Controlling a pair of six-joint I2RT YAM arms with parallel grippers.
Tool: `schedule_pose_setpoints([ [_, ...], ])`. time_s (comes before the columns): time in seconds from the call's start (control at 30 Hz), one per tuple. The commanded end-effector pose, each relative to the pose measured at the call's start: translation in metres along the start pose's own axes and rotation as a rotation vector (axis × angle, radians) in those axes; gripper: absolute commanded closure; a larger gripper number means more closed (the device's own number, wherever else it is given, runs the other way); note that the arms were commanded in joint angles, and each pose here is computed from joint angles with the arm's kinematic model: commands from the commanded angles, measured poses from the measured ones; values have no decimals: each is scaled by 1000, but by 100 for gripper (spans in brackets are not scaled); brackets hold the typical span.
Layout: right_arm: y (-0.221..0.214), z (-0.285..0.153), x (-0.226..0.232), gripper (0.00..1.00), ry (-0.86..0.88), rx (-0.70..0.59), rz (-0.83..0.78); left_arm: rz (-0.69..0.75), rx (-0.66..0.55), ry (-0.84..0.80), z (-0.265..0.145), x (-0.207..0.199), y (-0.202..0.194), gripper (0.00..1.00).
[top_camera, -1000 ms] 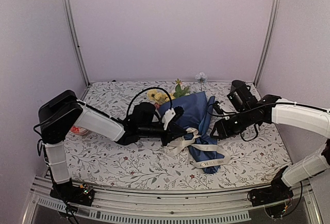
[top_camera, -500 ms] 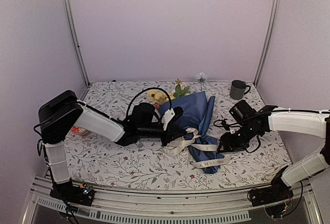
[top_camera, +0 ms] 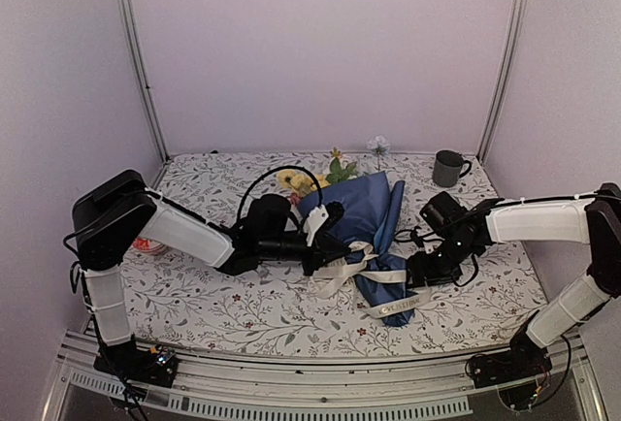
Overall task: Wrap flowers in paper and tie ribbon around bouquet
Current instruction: Cross the half-tied ribbon over the folded bouquet.
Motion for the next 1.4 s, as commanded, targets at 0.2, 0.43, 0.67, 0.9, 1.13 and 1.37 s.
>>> schedule_pose_setpoints([
  [0.2, 6, 20, -6, 66, -53, -20, 11, -7, -12, -1, -2, 3, 0, 100],
  [0.43, 6, 8, -5, 100, -49, -53, 10, -7, -13, -2, -2, 2, 1, 100],
  [0.67, 10, -25, 9, 100, 46, -113, -45, -7, -12, -3, -3, 3, 1, 100],
  [0.9, 10, -33, 12, 53, 152, -139, -77, -5, -10, -5, -3, 2, 0, 100],
  [1.13, 21, -42, -2, 39, 321, -214, -50, -2, -12, -10, -3, 1, 1, 100],
  [1.37, 21, -61, -20, 37, 695, -299, 20, -5, -14, -12, -3, 2, 1, 100],
])
Point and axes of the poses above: each gripper's point midway between its finger pads, its own z axis out along the fingers, its own x axis along the line the jaws close on, y = z × x, the point moved 9 cm from there along -z, back along the fingers, and after that the axes turned 8 degrees about z, right-handed, at the moved point
